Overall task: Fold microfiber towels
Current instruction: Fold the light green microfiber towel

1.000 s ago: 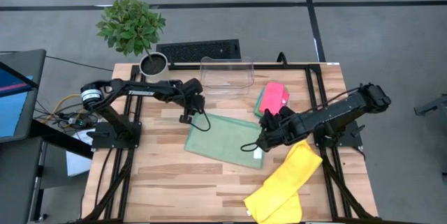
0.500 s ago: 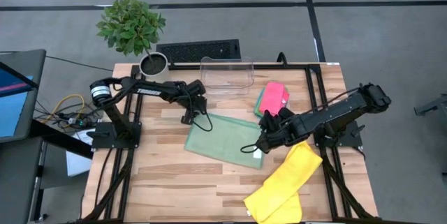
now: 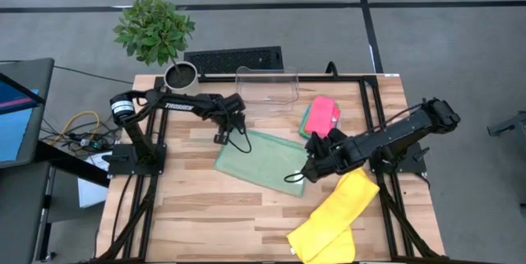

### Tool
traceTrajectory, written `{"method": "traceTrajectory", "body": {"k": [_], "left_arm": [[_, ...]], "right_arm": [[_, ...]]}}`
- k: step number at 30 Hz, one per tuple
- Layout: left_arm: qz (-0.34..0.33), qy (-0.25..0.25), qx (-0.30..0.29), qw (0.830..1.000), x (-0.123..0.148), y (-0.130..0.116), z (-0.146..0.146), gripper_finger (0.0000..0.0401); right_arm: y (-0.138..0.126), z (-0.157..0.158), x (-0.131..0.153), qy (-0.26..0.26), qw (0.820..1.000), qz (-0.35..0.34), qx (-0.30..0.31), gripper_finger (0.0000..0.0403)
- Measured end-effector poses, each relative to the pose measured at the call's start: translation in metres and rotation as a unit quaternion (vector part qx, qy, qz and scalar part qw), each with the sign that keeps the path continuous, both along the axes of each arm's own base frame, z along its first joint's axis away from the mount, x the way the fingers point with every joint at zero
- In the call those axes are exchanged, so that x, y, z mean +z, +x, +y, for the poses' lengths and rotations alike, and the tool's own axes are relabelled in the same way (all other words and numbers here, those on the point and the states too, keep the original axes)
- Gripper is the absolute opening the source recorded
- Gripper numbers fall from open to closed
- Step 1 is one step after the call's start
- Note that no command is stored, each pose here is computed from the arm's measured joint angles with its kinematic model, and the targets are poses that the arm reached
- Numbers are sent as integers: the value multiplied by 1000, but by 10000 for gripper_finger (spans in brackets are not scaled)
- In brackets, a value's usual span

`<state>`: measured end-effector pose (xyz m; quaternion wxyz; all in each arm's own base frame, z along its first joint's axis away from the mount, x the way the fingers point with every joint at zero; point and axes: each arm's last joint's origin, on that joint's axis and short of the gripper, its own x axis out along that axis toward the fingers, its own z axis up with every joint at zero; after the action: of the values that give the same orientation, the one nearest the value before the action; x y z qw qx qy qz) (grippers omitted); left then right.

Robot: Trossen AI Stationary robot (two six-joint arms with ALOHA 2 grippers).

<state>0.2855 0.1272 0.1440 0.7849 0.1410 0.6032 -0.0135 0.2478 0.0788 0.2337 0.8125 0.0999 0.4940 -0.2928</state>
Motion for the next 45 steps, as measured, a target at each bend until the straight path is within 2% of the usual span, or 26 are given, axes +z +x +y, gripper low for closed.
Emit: {"method": "traceTrajectory", "body": {"k": [11, 16, 19, 23, 27, 34, 35, 41, 45], "left_arm": [[25, -23, 52, 998, 24, 9, -4, 4], [33, -27, 51, 998, 25, 11, -13, 2], [49, -20, 53, 997, 24, 10, -17, 2], [66, -4, 53, 996, 24, 8, -20, 1], [71, -4, 53, 996, 24, 7, -20, 1], [78, -21, 59, 995, 24, 5, -21, 0], [78, -22, 62, 995, 24, 5, -21, 0], [90, -21, 69, 993, 24, 3, -22, 0], [90, -20, 72, 993, 24, 3, -21, 0]], "right_arm": [[-3, 7, 0, 3, 1000, -13, -10, 239], [-1, 5, -1, 9, 999, -23, -32, 239], [1, 0, -16, 16, 999, -17, -46, 239], [4, -10, -47, 51, 996, -30, -62, 231], [-2, -20, -65, 57, 993, -37, -92, 186], [-6, -30, -74, 60, 992, -20, -105, 28], [-7, -30, -75, 62, 992, -23, -104, 16], [-11, -33, -84, 72, 991, -21, -107, 32], [-7, -39, -91, 77, 991, -55, -97, 11]]}}
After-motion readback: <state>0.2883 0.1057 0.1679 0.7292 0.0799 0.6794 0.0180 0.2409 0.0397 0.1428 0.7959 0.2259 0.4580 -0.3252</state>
